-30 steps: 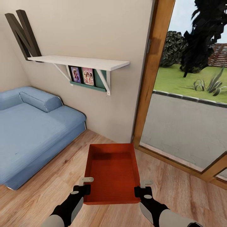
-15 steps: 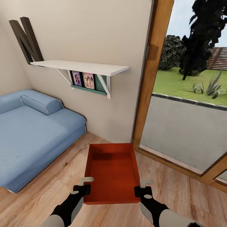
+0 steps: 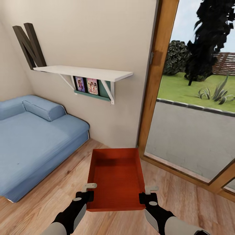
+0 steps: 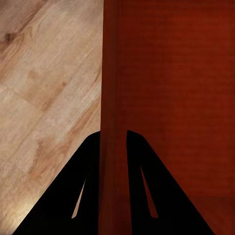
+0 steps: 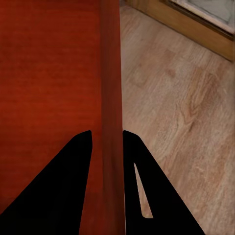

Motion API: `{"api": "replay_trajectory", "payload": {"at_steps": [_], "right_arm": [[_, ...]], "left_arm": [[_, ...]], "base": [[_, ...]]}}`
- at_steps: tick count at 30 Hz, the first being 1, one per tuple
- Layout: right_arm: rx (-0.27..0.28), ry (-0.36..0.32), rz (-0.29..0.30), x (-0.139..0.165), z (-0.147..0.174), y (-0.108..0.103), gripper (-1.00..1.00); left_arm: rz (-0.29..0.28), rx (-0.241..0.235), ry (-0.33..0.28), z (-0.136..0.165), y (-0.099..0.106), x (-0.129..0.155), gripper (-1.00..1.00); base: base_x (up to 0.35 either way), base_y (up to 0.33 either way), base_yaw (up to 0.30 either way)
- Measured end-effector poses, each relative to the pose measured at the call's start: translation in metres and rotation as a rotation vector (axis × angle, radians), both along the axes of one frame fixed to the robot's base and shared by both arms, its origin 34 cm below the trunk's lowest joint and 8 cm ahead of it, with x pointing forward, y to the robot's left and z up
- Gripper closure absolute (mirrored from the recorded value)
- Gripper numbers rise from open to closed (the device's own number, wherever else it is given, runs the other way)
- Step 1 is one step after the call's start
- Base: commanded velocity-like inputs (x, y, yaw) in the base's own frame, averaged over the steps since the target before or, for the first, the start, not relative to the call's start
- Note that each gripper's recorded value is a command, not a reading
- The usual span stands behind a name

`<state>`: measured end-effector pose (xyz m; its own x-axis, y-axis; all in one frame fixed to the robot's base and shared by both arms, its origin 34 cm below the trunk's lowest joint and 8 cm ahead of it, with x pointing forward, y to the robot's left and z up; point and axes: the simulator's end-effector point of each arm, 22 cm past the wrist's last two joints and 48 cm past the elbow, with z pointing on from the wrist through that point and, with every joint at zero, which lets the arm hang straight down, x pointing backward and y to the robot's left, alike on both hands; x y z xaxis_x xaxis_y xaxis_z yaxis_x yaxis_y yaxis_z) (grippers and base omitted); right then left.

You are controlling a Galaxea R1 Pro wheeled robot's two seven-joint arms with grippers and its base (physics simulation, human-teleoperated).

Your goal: Move the two storage containers from the living room to the garage. In the garage, place one container on the floor and stack the other container on top of it (either order is fine).

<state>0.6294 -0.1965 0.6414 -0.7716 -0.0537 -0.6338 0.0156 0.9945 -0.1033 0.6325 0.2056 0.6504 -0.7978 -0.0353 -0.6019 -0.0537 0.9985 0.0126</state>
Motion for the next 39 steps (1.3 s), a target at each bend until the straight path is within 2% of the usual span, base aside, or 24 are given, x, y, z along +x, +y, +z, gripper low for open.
{"api": "replay_trajectory", "payload": {"at_steps": [23,35,39], "right_arm": [[0.001,-0.023,0.002,0.007,0.011,0.000,1.00],[0.001,-0.025,0.002,0.007,0.011,0.000,1.00],[0.001,-0.024,0.002,0.007,0.011,0.000,1.00]], "left_arm": [[0.002,-0.002,-0.023,0.011,0.000,0.006,1.00],[0.002,-0.001,-0.024,0.011,0.000,0.006,1.00],[0.002,-0.002,-0.024,0.011,0.000,0.006,1.00]], "base": [[0.000,0.000,0.004],[0.000,0.000,0.274],[0.000,0.000,0.109]]}}
